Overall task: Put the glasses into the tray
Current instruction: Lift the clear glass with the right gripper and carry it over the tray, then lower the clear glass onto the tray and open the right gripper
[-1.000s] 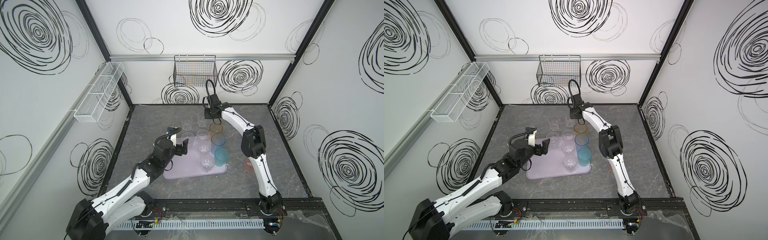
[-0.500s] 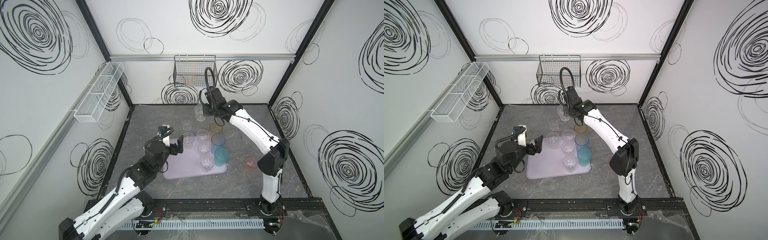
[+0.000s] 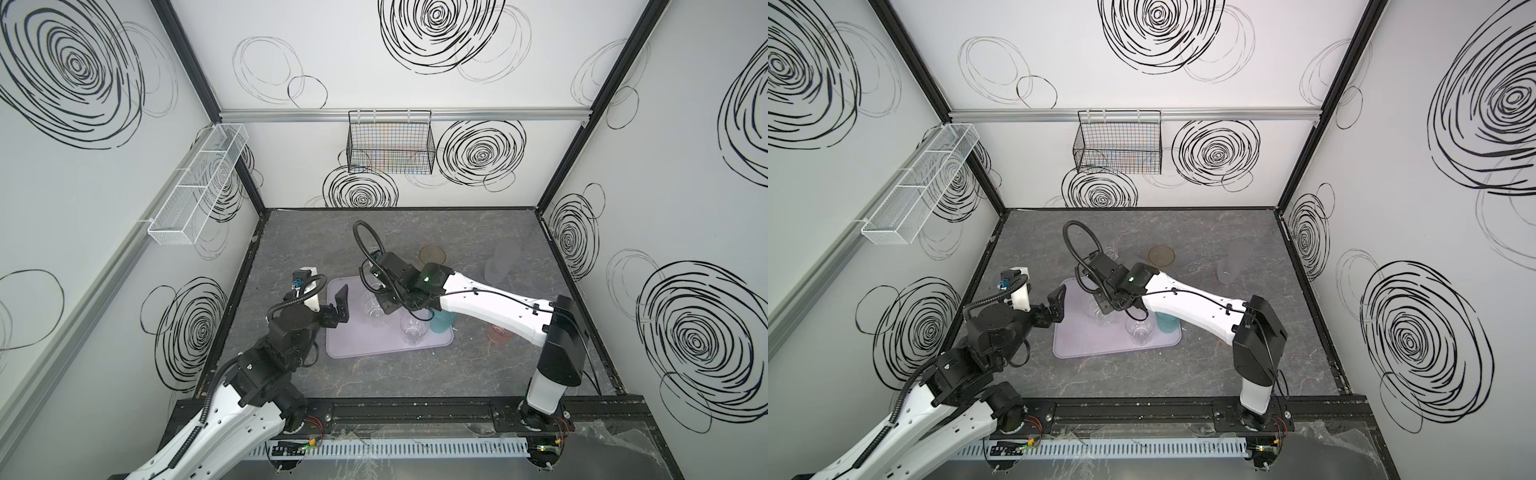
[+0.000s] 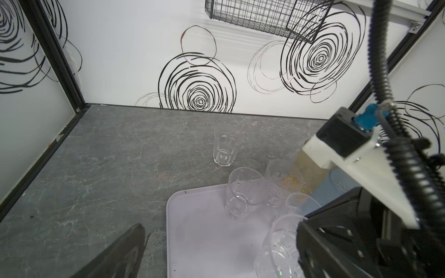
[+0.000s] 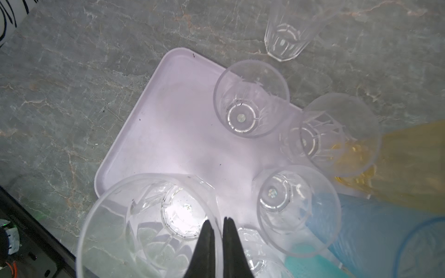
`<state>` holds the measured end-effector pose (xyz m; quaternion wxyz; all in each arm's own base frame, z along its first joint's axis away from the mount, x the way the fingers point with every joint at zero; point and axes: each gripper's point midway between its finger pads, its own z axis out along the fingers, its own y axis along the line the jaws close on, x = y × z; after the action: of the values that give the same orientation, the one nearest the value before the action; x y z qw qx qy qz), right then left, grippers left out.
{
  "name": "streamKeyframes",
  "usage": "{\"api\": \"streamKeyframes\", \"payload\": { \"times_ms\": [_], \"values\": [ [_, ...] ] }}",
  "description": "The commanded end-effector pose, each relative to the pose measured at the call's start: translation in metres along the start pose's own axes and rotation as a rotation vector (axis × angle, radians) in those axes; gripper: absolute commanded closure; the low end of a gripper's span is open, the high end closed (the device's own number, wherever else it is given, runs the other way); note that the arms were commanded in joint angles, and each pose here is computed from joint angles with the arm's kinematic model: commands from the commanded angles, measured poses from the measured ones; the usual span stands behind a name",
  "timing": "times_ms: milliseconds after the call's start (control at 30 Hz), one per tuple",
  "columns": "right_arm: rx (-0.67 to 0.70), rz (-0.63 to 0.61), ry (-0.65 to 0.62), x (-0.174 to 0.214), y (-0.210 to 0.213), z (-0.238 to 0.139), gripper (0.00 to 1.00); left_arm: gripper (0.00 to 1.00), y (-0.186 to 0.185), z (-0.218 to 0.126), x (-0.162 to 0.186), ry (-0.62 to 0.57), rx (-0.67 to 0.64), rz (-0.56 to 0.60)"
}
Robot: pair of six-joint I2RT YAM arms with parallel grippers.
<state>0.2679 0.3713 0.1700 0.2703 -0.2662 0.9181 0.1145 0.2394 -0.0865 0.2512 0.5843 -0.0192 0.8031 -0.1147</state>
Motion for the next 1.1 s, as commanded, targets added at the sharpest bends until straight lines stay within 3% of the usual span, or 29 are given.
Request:
{"api": "streamKeyframes", "payload": {
  "times_ms": [0,633,1067],
  "values": [
    [-0.007,0.055,-0.046,-0.007,0.003,0.009,0.99,0.00,0.004,0.005,0.018,0.033,-0.015,-0.035],
    [0.099,0.094,-0.066,0.015,-0.034,0.065,0.98,0.00,-0.005,0.031,0.058,0.090,0.012,-0.107],
    [0.147,0.096,-0.078,0.012,-0.045,0.071,0.93,0.01,-0.004,0.035,0.068,0.104,0.008,-0.090]
  ]
}}
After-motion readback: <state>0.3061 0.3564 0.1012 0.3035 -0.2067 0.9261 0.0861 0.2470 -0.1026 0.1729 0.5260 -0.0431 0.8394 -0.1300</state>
